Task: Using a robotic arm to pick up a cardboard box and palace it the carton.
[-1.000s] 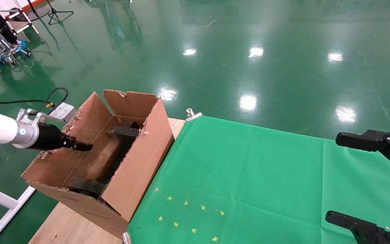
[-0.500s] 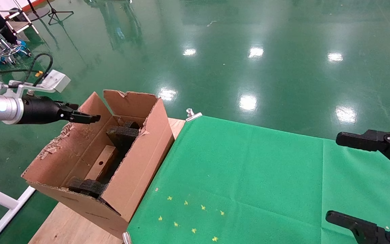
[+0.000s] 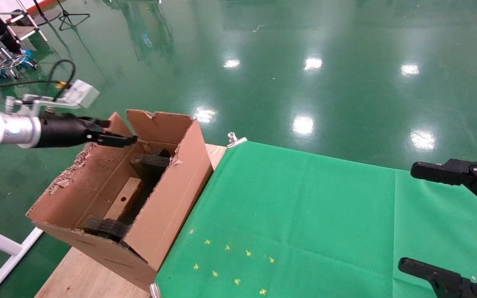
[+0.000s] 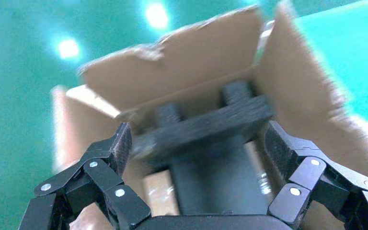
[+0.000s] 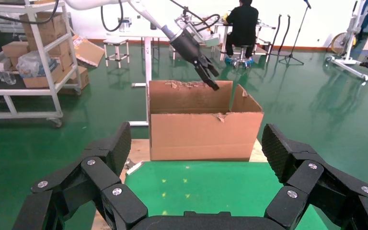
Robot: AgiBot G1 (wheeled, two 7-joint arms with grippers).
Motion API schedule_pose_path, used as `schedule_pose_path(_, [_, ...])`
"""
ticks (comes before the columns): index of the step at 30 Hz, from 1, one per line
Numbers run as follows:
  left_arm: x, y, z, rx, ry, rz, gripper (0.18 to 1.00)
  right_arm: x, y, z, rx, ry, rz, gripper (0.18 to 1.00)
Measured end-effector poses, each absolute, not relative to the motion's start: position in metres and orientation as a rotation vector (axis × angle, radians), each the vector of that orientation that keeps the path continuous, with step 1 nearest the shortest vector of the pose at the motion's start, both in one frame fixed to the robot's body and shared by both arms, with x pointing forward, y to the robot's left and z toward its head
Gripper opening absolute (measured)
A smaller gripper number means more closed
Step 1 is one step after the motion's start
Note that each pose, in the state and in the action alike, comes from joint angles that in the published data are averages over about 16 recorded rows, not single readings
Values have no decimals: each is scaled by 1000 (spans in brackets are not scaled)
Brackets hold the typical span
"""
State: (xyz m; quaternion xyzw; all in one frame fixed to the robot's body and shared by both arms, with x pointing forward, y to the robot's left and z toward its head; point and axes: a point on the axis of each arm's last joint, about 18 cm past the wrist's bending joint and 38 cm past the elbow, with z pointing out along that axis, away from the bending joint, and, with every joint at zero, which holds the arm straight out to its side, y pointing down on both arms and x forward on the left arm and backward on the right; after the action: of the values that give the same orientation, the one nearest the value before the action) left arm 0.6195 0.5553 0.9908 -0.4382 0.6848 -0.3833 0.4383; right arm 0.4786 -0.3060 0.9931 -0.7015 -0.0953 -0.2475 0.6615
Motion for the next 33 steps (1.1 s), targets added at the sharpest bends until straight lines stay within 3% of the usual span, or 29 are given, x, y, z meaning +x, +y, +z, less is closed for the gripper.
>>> schedule_pose_path(16, [619,470,1001,-731,1798,-1229,1000,479,-306,993,-1586,-215,-560,1001])
schedule_pose_path(33, [575,382,1003,-298,1879,-1506,1000,479,-306,993,-1586,-215,-560,1001])
